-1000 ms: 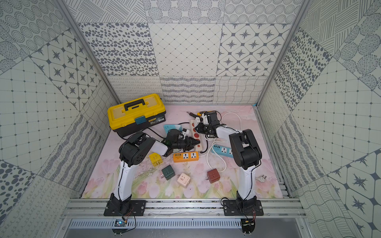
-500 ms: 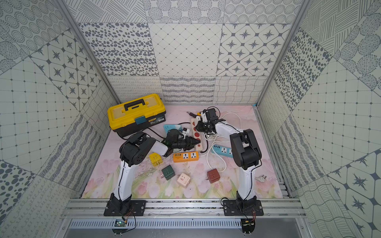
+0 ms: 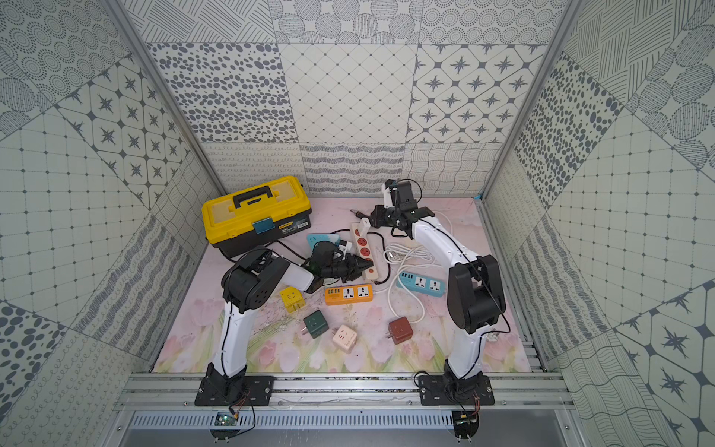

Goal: Pull the plug off the socket
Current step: Remove the plug from the socket, then place the plug at the corner of the board.

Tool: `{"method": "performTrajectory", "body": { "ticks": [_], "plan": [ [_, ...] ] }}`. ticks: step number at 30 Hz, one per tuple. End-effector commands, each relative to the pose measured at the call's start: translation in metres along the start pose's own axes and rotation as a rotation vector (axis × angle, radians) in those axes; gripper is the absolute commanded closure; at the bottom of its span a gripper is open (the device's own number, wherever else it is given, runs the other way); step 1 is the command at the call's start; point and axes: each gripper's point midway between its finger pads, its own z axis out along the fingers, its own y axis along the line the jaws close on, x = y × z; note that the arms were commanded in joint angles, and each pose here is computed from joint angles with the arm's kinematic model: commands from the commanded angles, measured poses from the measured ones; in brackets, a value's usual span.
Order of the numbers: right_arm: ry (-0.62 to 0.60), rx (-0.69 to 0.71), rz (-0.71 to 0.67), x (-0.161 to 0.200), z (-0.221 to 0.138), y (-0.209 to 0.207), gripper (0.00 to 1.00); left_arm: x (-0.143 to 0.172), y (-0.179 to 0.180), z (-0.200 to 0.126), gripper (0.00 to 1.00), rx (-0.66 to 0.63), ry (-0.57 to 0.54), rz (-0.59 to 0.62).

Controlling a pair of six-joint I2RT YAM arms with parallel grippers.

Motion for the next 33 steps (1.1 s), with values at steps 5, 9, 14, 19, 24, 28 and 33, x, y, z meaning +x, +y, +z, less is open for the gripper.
{"method": "performTrajectory", "body": {
  "ticks": [5, 9, 14, 19, 24, 28, 33],
  "plan": [
    [-0.057, -0.096, 0.079, 0.003, 0.003, -0.002, 1.0, 0.012, 0.096, -0.01, 1.0, -0.323, -0.021, -0.222],
    [-0.132, -0.001, 0.15, -0.002, 0.005, -0.044, 1.0, 0.016, 0.082, -0.005, 1.0, -0.266, 0.009, -0.197],
    [-0.071, 0.058, 0.248, 0.009, 0.035, -0.088, 0.96, 0.015, 0.062, 0.002, 1.0, -0.186, 0.046, -0.178],
    [-0.038, 0.105, 0.333, 0.022, 0.064, -0.121, 0.9, 0.018, 0.064, 0.002, 1.0, -0.196, 0.06, -0.17],
    [-0.002, 0.108, 0.387, 0.032, 0.088, -0.139, 0.81, 0.017, 0.062, 0.003, 1.0, -0.19, 0.058, -0.168],
    [0.048, 0.131, 0.4, 0.043, 0.098, -0.149, 0.55, 0.019, 0.057, 0.002, 1.0, -0.182, 0.065, -0.16],
    [0.036, 0.208, 0.417, 0.042, 0.084, -0.162, 0.3, 0.018, 0.05, 0.0, 1.0, -0.179, 0.063, -0.141]
  ]
}}
